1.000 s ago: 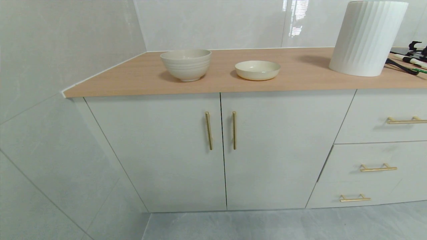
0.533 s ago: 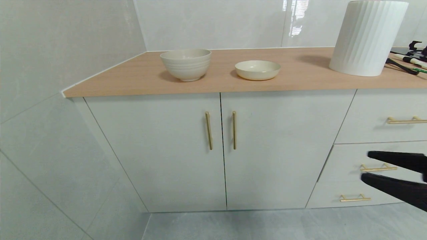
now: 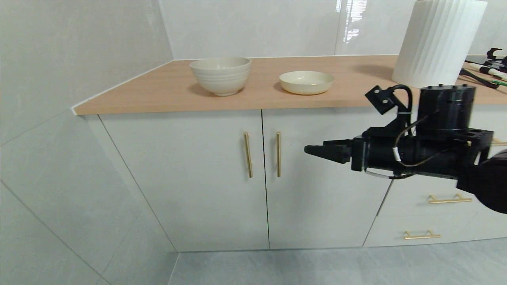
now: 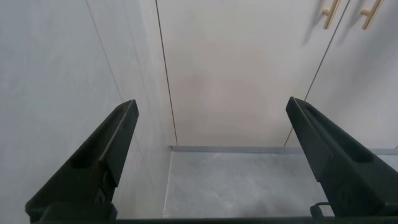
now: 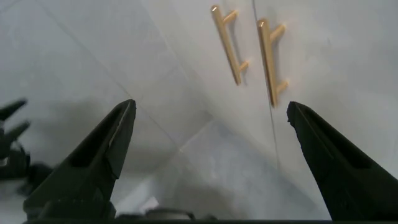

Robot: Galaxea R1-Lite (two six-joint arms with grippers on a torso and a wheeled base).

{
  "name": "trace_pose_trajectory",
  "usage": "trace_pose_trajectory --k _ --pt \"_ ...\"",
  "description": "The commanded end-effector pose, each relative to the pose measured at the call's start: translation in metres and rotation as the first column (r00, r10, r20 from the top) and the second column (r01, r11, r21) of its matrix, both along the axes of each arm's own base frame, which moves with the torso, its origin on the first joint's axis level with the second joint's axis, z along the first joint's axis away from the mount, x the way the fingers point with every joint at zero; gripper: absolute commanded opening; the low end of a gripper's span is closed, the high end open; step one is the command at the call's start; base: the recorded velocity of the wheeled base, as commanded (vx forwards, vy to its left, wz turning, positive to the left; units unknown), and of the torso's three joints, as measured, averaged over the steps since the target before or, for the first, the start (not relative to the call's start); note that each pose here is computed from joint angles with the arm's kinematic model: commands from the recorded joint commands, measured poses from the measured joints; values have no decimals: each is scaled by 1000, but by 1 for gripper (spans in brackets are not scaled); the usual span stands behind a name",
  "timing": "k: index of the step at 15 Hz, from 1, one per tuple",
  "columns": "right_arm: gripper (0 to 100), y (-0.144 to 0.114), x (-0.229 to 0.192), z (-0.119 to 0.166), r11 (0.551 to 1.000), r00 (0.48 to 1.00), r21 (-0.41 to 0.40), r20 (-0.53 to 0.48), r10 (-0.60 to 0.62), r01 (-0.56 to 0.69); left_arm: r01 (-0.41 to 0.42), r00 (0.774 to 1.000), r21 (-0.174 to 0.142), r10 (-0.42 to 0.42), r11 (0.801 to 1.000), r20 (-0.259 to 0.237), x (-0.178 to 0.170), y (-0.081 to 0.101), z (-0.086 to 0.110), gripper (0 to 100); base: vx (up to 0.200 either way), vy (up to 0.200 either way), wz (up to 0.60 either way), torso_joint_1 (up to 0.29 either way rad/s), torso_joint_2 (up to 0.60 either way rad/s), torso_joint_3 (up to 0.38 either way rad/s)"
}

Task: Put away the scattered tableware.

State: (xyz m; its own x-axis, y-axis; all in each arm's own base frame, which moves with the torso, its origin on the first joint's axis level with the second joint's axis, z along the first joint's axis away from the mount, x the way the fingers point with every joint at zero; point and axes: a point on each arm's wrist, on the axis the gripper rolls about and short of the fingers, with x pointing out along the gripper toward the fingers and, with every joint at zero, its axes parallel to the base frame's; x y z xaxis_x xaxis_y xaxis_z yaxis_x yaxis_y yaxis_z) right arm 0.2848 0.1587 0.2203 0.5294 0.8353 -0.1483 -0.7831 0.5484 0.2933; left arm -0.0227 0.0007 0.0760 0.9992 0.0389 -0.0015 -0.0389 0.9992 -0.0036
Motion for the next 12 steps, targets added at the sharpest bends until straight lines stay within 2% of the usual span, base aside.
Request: trace_pose_trajectory --k 1,2,8,12 --pt "100 35 40 -39 1000 989 15 -150 10 -8 -1 1000 -1 1 1000 0 0 0 0 100 0 0 0 0 0 0" --pt "100 41 44 -42 999 983 40 -185 1 7 -1 1000 1 1 1000 0 0 0 0 100 0 0 0 0 0 0" --pt "100 75 59 -58 985 983 66 -92 -156 162 -1 1000 1 1 1000 0 0 0 0 100 0 0 0 0 0 0" --pt "100 85 64 -62 982 982 78 -86 -167 173 -1 1000 1 1 1000 0 0 0 0 100 0 0 0 0 0 0"
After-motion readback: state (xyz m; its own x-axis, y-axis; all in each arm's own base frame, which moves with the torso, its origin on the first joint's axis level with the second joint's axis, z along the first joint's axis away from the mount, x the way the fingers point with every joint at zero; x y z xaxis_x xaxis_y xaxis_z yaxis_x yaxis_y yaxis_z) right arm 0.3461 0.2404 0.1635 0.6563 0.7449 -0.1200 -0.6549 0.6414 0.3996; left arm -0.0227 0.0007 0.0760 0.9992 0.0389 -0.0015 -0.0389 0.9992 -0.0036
